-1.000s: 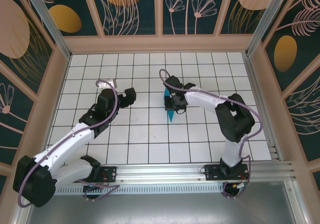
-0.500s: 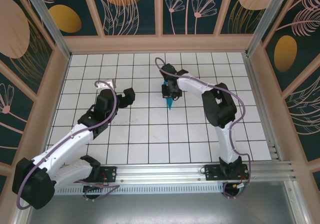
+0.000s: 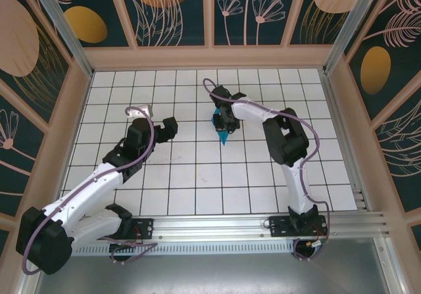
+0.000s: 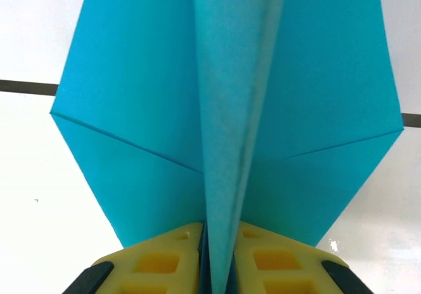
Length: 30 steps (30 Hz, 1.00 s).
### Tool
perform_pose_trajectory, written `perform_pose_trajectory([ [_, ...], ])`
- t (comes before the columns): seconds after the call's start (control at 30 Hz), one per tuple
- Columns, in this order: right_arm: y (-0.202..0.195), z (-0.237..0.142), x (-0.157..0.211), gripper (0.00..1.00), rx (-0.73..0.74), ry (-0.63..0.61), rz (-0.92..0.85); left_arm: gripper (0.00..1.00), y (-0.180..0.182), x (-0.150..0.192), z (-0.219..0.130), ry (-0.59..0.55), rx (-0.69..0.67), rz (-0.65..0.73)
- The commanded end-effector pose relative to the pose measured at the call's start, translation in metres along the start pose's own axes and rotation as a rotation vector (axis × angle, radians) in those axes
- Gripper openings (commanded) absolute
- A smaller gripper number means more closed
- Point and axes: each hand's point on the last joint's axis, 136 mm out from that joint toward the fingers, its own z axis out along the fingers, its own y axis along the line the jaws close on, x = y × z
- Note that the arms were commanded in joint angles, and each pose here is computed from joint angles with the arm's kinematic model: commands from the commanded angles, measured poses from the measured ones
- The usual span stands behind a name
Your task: Fold a paper plane with a square sheet of paper (fold left side to right side)
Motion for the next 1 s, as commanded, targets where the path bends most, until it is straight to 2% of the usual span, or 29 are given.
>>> perform_pose_trajectory([
  [0.0, -0.006, 0.008, 0.009, 0.19, 0.024, 0.045, -0.011, 0.98, 0.004, 0.002, 0.000, 0.004, -0.015, 0.018],
  [0.33, -0.005, 0.007, 0.011, 0.21, 0.026, 0.051, -0.017, 0.98, 0.004, 0.003, 0.001, 0.011, -0.014, 0.018],
  [0.77, 0.009, -0.042, 0.006, 0.32, 0.046, 0.012, -0.062, 0.98, 0.000, 0.002, 0.001, 0.016, 0.002, 0.010],
  [0.97, 0.011, -0.082, -0.005, 0.42, 0.042, -0.058, -0.063, 0.98, -0.001, -0.001, 0.003, 0.011, -0.002, -0.006],
])
